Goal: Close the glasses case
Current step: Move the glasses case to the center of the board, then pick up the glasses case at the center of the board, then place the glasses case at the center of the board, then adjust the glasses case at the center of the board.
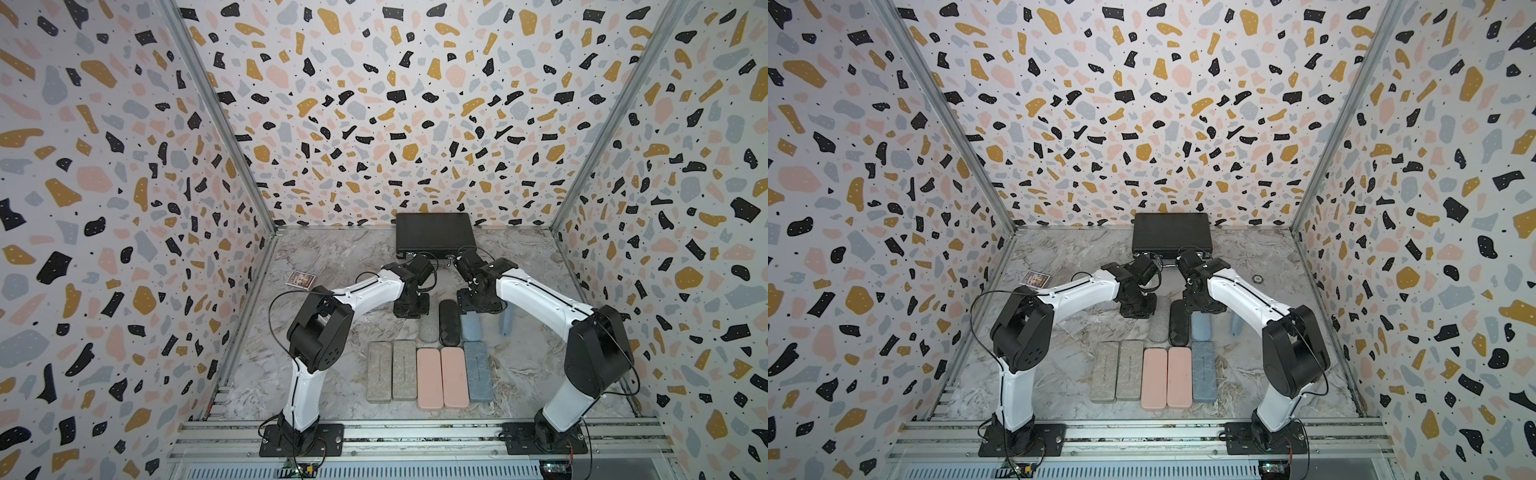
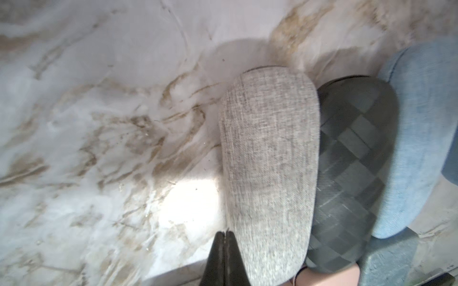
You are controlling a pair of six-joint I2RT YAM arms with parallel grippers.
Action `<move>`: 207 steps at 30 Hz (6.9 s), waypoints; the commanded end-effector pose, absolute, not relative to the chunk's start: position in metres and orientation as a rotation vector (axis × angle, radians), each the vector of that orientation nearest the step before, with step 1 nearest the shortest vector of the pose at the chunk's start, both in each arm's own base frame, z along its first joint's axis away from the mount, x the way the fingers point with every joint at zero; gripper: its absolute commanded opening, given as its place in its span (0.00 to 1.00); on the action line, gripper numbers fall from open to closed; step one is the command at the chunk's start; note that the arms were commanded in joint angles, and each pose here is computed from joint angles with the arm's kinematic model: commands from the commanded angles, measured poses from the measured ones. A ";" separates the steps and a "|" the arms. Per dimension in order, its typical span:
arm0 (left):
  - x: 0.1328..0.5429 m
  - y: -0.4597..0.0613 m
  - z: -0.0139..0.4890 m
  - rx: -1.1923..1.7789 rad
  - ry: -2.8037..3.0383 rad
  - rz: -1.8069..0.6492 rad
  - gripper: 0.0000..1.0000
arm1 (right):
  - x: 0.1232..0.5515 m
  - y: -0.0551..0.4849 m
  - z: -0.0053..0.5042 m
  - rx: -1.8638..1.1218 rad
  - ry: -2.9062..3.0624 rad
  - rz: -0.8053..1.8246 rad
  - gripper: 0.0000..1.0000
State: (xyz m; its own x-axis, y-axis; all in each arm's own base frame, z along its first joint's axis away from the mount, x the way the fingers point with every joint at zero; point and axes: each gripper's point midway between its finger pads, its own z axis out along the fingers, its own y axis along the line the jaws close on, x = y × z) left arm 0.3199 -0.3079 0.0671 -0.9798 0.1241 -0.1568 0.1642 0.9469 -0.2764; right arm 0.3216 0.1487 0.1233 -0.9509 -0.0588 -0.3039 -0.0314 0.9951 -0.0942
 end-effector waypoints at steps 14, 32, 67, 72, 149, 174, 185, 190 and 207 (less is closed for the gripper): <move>0.282 -0.221 0.152 0.059 2.787 -0.491 0.00 | 0.324 0.054 0.153 0.242 2.813 -0.405 0.79; 0.233 -0.142 0.154 -0.136 2.783 -0.479 0.11 | 0.365 0.044 0.078 0.309 2.959 -0.412 0.71; 0.211 -0.113 0.160 -0.250 2.722 -0.452 0.14 | 0.335 0.240 0.201 -0.058 2.665 0.513 0.24; 0.202 -0.106 0.160 -0.270 2.723 -0.453 0.14 | 0.341 0.313 0.176 -0.146 2.672 0.630 0.23; 0.365 -0.219 0.077 -0.107 2.980 -0.525 0.64 | 0.262 0.133 0.181 -0.112 2.719 0.154 0.64; 0.335 -0.194 0.050 -0.214 2.955 -0.605 0.36 | 0.261 0.139 0.170 -0.068 2.767 0.195 0.64; 0.342 -0.207 0.076 -0.222 2.647 -1.176 0.37 | 0.261 0.142 0.171 -0.048 2.774 0.220 0.64; 0.356 -0.223 0.097 -0.145 2.509 -1.355 0.40 | 0.261 0.143 0.169 -0.037 2.783 0.227 0.64; 0.371 -0.224 0.085 -0.164 2.553 -1.305 0.49 | 0.260 0.144 0.166 -0.028 2.797 0.226 0.64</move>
State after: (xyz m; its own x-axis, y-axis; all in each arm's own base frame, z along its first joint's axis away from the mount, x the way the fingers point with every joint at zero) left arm 0.3639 -0.2265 0.0652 -0.9670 -0.2272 -0.1152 -0.0359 0.5692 -0.8214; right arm 0.2628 0.1457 0.1658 -0.9380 -0.0017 -0.3466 -0.0581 0.9866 0.1526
